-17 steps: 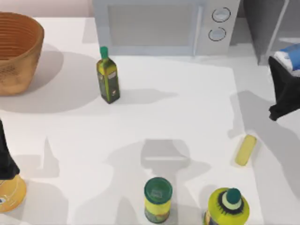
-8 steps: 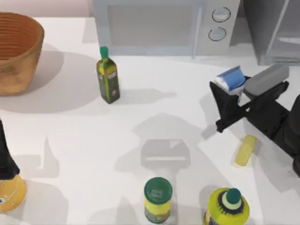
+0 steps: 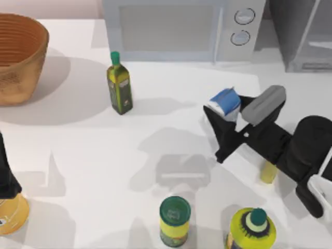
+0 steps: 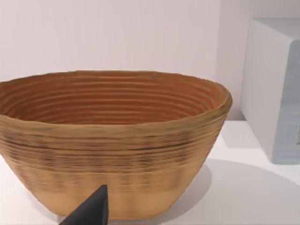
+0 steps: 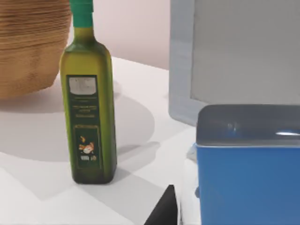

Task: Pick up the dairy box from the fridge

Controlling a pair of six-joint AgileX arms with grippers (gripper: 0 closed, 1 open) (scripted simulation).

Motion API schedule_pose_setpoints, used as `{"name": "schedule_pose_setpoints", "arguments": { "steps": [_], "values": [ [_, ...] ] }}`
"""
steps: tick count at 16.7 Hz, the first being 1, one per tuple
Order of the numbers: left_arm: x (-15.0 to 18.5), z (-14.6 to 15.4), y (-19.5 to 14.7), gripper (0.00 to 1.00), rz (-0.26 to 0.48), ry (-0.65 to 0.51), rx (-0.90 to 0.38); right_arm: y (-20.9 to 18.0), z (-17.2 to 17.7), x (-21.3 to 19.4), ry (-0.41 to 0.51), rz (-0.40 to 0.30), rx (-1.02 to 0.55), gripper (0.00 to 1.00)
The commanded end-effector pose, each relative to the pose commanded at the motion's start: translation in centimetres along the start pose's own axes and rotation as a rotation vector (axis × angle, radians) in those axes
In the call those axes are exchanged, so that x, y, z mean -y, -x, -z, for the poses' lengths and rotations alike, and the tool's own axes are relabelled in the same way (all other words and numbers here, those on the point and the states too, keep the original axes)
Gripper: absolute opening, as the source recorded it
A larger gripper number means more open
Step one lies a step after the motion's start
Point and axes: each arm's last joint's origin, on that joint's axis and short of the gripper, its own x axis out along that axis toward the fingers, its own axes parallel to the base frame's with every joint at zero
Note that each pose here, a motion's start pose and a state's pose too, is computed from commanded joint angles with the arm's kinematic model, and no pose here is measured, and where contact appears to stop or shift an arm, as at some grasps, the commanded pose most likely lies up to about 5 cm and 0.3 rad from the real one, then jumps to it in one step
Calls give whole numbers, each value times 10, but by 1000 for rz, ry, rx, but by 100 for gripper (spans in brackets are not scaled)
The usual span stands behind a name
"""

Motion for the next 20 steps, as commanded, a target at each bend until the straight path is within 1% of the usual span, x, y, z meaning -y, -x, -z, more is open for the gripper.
{"name": "schedule_pose_setpoints", "arguments": {
  "steps": [6,13,18,20],
  "values": [
    [0,0,0,100,0,0,0,-3,3,1,-4,5,-7,0],
    [0,0,0,100,0,0,0,-58,19,0,0,0,2,0],
    [0,0,0,100,0,0,0,-62,20,-1,0,0,0,0],
    [0,0,0,100,0,0,0,-62,20,-1,0,0,0,15]
  ]
}}
